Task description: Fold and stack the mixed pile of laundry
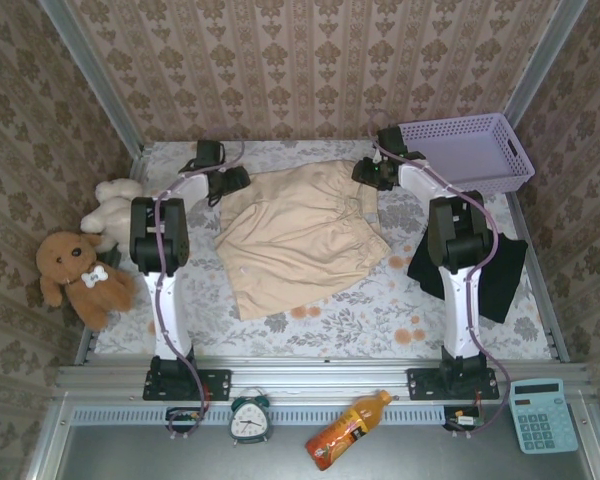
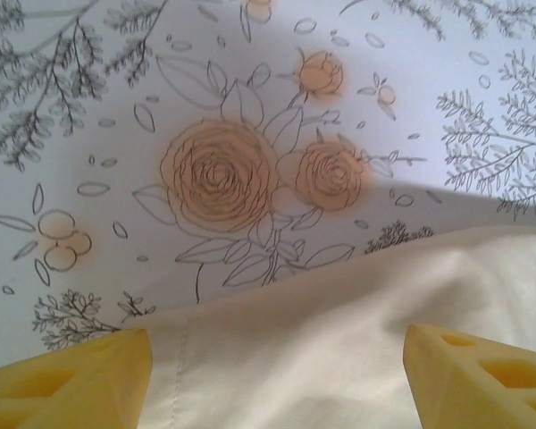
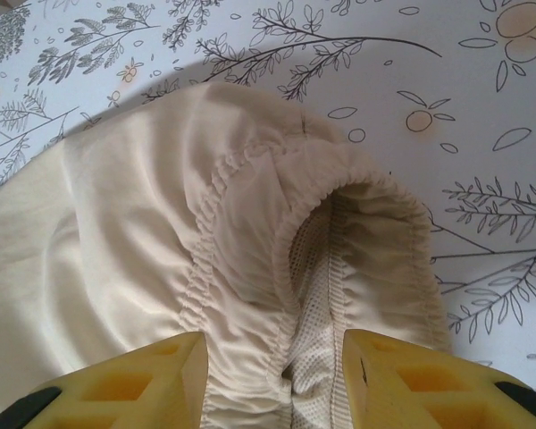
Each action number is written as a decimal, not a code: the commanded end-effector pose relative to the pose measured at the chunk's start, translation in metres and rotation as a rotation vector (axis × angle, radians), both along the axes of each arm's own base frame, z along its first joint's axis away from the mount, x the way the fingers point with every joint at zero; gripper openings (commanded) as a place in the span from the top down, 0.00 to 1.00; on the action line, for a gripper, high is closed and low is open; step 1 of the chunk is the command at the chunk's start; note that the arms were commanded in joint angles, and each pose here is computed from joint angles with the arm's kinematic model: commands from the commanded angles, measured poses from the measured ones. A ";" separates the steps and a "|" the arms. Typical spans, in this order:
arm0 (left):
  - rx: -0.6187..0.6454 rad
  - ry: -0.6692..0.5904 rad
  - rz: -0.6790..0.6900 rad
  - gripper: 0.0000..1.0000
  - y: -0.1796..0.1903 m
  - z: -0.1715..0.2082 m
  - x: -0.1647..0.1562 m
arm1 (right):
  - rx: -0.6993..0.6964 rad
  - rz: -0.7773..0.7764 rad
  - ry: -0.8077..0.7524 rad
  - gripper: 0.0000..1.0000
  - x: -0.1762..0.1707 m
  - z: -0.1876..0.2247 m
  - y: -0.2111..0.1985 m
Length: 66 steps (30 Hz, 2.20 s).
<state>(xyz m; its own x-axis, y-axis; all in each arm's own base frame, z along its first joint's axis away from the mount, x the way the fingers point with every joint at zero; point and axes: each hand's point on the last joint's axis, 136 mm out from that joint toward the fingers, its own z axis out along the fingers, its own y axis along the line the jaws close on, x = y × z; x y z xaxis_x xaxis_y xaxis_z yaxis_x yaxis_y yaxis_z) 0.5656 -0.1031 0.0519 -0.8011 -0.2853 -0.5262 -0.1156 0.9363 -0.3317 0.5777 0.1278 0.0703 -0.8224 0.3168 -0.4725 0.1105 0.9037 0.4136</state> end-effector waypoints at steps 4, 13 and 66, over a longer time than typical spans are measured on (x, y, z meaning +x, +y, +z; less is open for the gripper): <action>0.048 0.105 -0.013 0.42 0.001 -0.035 -0.010 | 0.030 -0.009 0.046 0.55 0.009 -0.019 0.002; -0.031 0.007 -0.020 1.00 0.000 0.017 0.000 | 0.232 0.008 -0.052 1.00 0.016 0.030 0.022; -0.195 0.083 -0.099 0.30 -0.037 0.028 -0.214 | -0.108 0.042 0.240 0.42 -0.210 -0.018 0.000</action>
